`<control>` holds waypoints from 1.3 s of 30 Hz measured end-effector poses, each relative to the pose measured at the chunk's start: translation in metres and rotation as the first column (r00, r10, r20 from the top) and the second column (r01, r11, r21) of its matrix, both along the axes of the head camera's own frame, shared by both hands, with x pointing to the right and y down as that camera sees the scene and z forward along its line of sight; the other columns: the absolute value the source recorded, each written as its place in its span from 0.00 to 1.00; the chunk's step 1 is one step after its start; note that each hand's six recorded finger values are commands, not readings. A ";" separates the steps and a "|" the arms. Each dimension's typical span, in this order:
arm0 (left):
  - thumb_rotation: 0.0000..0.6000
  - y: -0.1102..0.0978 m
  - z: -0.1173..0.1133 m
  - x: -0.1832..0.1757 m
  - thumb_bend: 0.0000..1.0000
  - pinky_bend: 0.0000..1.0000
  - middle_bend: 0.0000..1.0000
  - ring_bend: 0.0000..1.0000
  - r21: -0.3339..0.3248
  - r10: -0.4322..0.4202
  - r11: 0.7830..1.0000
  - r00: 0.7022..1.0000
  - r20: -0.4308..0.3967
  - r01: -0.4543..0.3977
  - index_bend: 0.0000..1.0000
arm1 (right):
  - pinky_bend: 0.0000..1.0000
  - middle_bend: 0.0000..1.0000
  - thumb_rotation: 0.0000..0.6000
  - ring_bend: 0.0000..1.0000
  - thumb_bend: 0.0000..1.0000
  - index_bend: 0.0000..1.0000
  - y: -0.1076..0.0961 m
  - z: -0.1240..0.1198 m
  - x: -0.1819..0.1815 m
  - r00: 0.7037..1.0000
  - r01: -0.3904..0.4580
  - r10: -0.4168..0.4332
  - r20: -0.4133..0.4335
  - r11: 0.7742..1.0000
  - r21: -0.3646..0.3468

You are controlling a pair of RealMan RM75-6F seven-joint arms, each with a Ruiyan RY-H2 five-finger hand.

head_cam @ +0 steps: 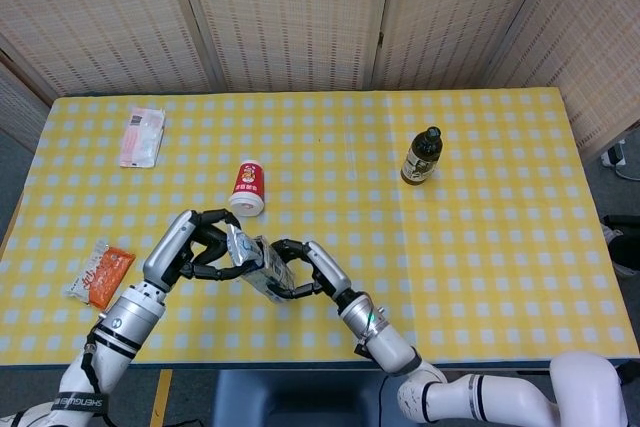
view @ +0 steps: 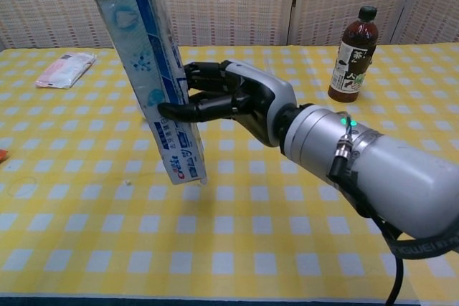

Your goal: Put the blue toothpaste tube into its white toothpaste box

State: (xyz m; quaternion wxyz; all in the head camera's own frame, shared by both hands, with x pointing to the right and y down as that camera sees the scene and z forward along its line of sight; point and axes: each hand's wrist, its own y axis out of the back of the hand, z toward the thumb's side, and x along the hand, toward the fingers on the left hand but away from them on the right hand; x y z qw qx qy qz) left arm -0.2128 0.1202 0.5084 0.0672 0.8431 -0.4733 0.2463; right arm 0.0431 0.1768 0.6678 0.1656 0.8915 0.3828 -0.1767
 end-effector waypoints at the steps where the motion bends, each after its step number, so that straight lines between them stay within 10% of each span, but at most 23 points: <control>1: 1.00 0.000 0.002 0.000 0.58 1.00 1.00 1.00 0.001 0.007 1.000 1.000 0.009 -0.007 0.73 | 0.34 0.37 1.00 0.37 0.30 0.51 0.000 -0.001 0.000 1.000 0.002 -0.002 0.001 1.000 0.001; 6: 1.00 0.002 0.006 0.002 0.36 1.00 1.00 1.00 0.005 0.025 1.000 0.999 0.023 -0.025 0.12 | 0.34 0.37 1.00 0.37 0.30 0.51 0.002 -0.003 0.003 1.000 0.005 -0.005 -0.003 1.000 0.001; 9: 1.00 0.001 0.006 0.003 0.35 1.00 1.00 1.00 0.002 0.026 1.000 1.000 0.010 -0.026 0.03 | 0.34 0.37 1.00 0.37 0.30 0.51 0.003 -0.003 0.003 1.000 0.006 -0.006 -0.005 1.000 0.001; 23: 1.00 -0.007 -0.003 -0.008 0.27 1.00 1.00 1.00 0.109 0.008 0.994 0.999 0.046 -0.013 0.03 | 0.34 0.37 1.00 0.37 0.30 0.51 0.003 -0.003 0.009 0.999 0.017 -0.016 -0.031 1.000 0.025; 26: 1.00 -0.012 -0.005 -0.018 0.27 0.96 0.90 0.87 0.198 -0.002 0.980 0.993 0.116 -0.022 0.08 | 0.34 0.37 1.00 0.37 0.30 0.51 0.001 -0.003 0.014 0.998 0.030 -0.026 -0.065 0.998 0.061; 31: 1.00 -0.015 0.000 -0.047 0.27 0.58 0.54 0.48 0.360 -0.035 0.929 0.950 0.311 -0.083 0.16 | 0.34 0.37 1.00 0.37 0.30 0.51 -0.006 -0.003 0.030 0.987 0.059 -0.039 -0.153 0.989 0.134; 39: 1.00 -0.004 0.020 -0.092 0.27 0.54 0.50 0.45 0.372 -0.091 0.926 0.915 0.393 -0.068 0.16 | 0.34 0.39 1.00 0.37 0.30 0.52 -0.019 -0.008 0.058 0.940 0.145 -0.050 -0.336 0.954 0.263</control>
